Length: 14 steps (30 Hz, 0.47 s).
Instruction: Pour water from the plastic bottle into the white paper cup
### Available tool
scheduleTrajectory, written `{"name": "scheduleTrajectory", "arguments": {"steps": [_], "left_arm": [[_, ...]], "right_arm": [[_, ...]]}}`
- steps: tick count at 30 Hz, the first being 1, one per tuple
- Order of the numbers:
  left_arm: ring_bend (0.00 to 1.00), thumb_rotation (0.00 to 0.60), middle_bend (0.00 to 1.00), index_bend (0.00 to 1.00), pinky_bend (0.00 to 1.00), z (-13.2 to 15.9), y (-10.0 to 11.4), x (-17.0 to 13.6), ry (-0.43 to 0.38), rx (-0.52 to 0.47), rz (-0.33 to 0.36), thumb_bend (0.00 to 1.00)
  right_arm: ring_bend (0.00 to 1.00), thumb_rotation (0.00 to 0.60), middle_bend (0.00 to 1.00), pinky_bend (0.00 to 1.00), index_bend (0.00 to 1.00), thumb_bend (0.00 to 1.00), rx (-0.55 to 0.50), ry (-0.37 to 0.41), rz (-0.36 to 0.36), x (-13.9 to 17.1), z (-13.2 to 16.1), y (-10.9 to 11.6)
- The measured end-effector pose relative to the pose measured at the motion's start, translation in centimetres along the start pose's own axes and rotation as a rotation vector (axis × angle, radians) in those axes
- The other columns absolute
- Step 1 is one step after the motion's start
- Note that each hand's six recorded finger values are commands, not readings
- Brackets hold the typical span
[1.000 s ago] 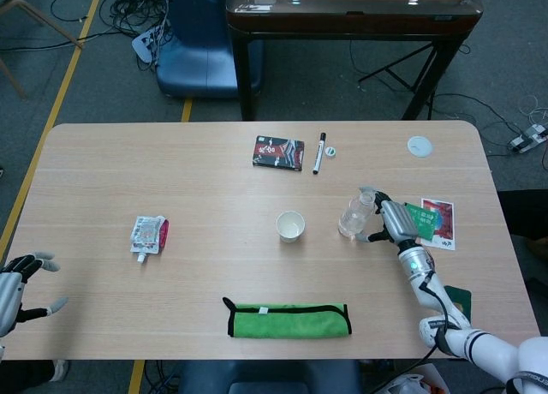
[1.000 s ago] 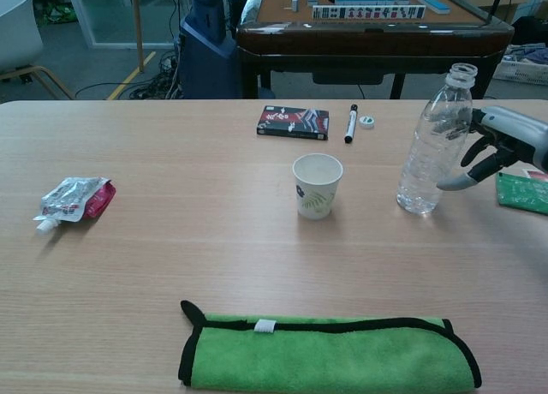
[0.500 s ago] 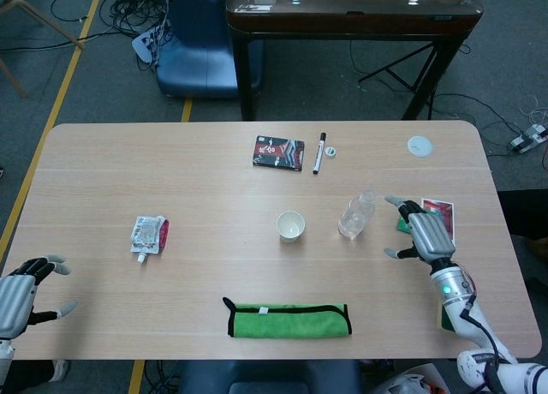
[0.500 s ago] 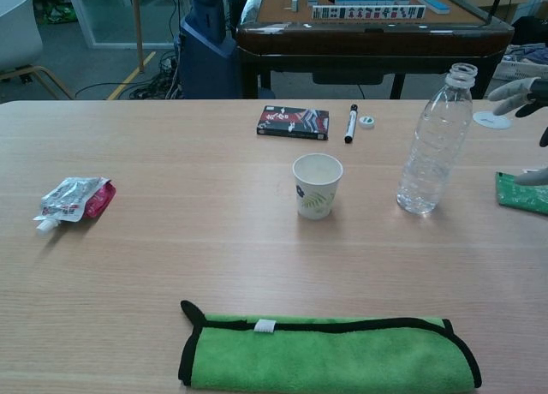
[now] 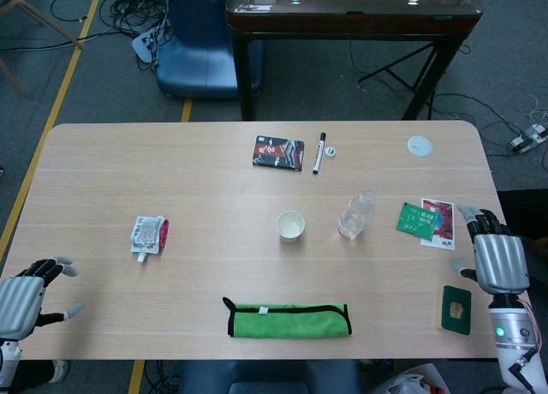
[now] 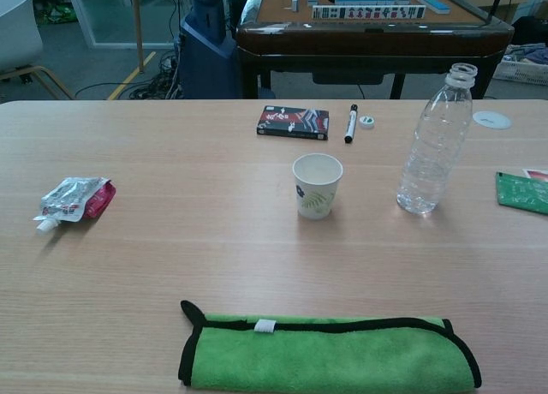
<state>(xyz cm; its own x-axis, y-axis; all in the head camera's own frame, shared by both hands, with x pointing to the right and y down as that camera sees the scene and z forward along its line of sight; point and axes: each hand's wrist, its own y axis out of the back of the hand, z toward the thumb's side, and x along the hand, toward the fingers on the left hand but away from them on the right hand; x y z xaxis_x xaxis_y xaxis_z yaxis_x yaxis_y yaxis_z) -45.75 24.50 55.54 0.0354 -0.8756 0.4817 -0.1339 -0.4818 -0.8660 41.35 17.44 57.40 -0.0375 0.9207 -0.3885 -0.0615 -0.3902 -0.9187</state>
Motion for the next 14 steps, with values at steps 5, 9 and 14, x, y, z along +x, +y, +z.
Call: {"name": "scheduleTrajectory", "arguments": {"steps": [5,9,14], "left_arm": [[0.29,0.6,0.31,0.43,0.46,0.2,0.2,-0.1,-0.007,0.001,0.005,0.08],[0.29,0.6,0.31,0.43,0.46,0.4,0.2,-0.2,-0.011,0.003,0.005,0.09],[0.29,0.6,0.31,0.43,0.46,0.3,0.2,-0.2,-0.008,0.001,0.005,0.08]], "right_arm": [[0.14,0.6,0.21,0.36,0.16,0.0,0.041,-0.007,-0.014,1.9,-0.7,-0.6],[0.14,0.6,0.21,0.36,0.16,0.0,0.028,-0.004,-0.002,2.6,-1.0,-1.3],[0.14,0.6,0.22,0.36,0.17,0.0,0.011,0.04,-0.009,2.8,-0.5,-1.1]]}}
